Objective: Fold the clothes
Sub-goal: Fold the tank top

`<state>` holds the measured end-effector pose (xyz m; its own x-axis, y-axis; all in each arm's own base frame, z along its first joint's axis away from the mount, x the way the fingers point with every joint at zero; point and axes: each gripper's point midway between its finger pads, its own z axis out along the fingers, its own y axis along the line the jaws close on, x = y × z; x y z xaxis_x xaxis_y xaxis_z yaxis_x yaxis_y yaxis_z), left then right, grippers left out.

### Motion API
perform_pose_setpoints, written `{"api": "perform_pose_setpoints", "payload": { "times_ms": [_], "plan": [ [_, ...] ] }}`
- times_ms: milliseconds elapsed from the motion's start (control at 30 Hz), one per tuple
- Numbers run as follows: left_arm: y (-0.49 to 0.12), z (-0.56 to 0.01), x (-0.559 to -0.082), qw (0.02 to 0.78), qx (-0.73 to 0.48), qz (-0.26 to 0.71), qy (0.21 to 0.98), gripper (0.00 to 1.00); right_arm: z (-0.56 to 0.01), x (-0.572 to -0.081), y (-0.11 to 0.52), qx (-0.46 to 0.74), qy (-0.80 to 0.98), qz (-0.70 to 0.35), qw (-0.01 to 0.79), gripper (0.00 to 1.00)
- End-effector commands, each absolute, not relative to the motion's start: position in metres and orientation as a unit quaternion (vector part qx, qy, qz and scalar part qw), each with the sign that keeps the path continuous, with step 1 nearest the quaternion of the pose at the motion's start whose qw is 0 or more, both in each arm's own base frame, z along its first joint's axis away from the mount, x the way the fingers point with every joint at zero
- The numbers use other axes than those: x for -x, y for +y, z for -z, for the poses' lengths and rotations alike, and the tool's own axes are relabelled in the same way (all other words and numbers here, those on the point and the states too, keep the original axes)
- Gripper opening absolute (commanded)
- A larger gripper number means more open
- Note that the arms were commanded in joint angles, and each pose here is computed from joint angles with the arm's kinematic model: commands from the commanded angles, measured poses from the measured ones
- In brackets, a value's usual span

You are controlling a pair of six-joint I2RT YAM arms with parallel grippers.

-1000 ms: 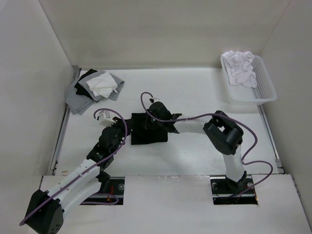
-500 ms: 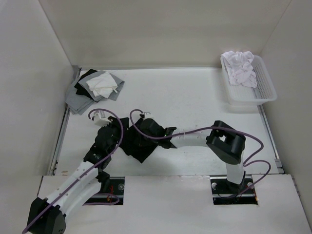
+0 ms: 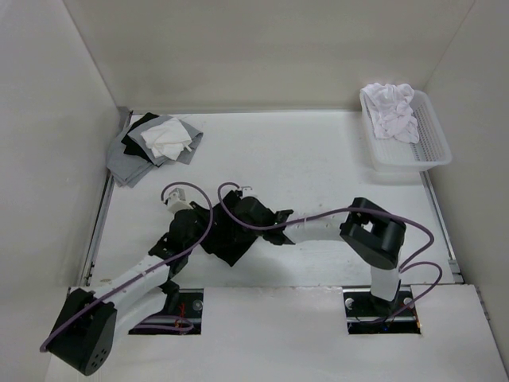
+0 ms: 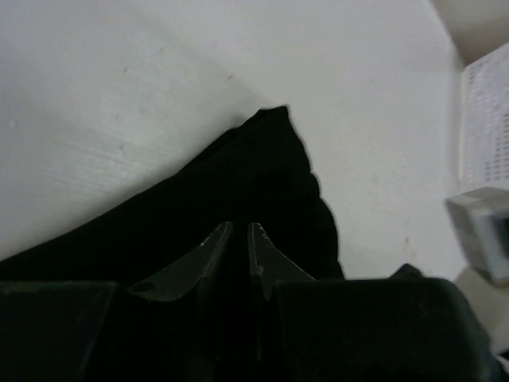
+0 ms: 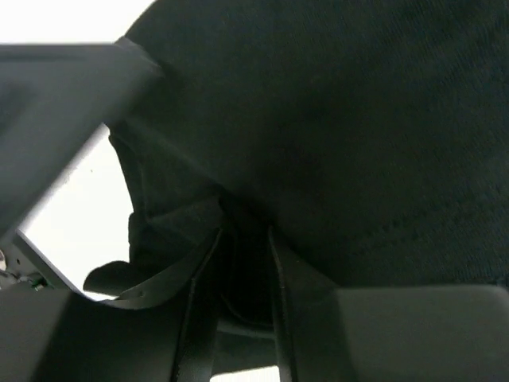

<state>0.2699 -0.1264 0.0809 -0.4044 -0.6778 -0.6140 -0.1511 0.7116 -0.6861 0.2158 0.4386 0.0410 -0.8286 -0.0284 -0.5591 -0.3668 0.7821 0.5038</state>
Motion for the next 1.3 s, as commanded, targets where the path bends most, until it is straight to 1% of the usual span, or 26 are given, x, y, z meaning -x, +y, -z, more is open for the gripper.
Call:
{"api": "perform_pose_setpoints", "payload": {
  "times_ms": [0,33,100,133,167,333,500,567,600,667,767,800,867,900,933,1000,1067,1167,1267],
  "plan": [
    [-0.140,-0.074,-0.266,0.460,0.258,0.307,0.792,0.13,-0.068,-0.211,0.444,0.120,0.888,-0.343,0.282,0.28],
    [-0.141,-0.068,-0.264,0.455,0.257,0.305,0.796,0.13,-0.070,-0.209,0.444,0.124,0.886,-0.347,0.280,0.23],
    [-0.141,-0.059,-0.262,0.447,0.256,0.299,0.803,0.13,-0.072,-0.203,0.446,0.136,0.883,-0.351,0.279,0.15],
    [-0.140,-0.055,-0.262,0.446,0.257,0.295,0.805,0.13,-0.073,-0.198,0.447,0.144,0.882,-0.352,0.279,0.11],
    [-0.138,-0.053,-0.262,0.446,0.258,0.291,0.806,0.13,-0.075,-0.194,0.449,0.155,0.878,-0.355,0.281,0.10],
    [-0.133,-0.047,-0.270,0.450,0.265,0.282,0.805,0.13,-0.070,-0.161,0.445,0.210,0.869,-0.354,0.273,0.10],
    [-0.132,-0.049,-0.279,0.456,0.266,0.281,0.802,0.13,-0.040,-0.122,0.425,0.248,0.876,-0.334,0.246,0.10],
    [-0.132,-0.049,-0.281,0.457,0.268,0.280,0.801,0.13,-0.039,-0.115,0.420,0.254,0.875,-0.331,0.246,0.13],
    [-0.133,-0.052,-0.282,0.458,0.267,0.283,0.799,0.13,-0.043,-0.114,0.417,0.256,0.872,-0.332,0.252,0.18],
    [-0.134,-0.058,-0.283,0.463,0.265,0.290,0.795,0.13,-0.056,-0.116,0.414,0.253,0.866,-0.338,0.269,0.27],
    [-0.134,-0.066,-0.282,0.469,0.263,0.297,0.789,0.13,-0.087,-0.120,0.414,0.253,0.846,-0.361,0.299,0.29],
    [-0.134,-0.067,-0.281,0.469,0.263,0.298,0.789,0.13,-0.095,-0.127,0.415,0.245,0.841,-0.369,0.310,0.27],
    [-0.131,-0.069,-0.279,0.471,0.266,0.296,0.788,0.13,-0.106,-0.152,0.418,0.216,0.839,-0.378,0.328,0.13],
    [-0.129,-0.071,-0.279,0.473,0.267,0.295,0.786,0.13,-0.109,-0.163,0.423,0.204,0.838,-0.381,0.333,0.07],
    [-0.127,-0.073,-0.279,0.477,0.269,0.293,0.784,0.13,-0.110,-0.174,0.428,0.194,0.836,-0.382,0.342,0.05],
    [-0.122,-0.074,-0.280,0.480,0.272,0.289,0.782,0.13,-0.107,-0.196,0.441,0.174,0.837,-0.387,0.345,0.03],
    [-0.119,-0.074,-0.282,0.481,0.273,0.284,0.783,0.13,-0.101,-0.206,0.455,0.165,0.838,-0.393,0.340,0.03],
    [-0.117,-0.069,-0.285,0.475,0.275,0.277,0.789,0.13,-0.089,-0.210,0.469,0.163,0.842,-0.397,0.327,0.03],
    [-0.117,-0.063,-0.289,0.470,0.275,0.273,0.793,0.13,-0.092,-0.209,0.478,0.163,0.835,-0.412,0.326,0.03]
  ]
}}
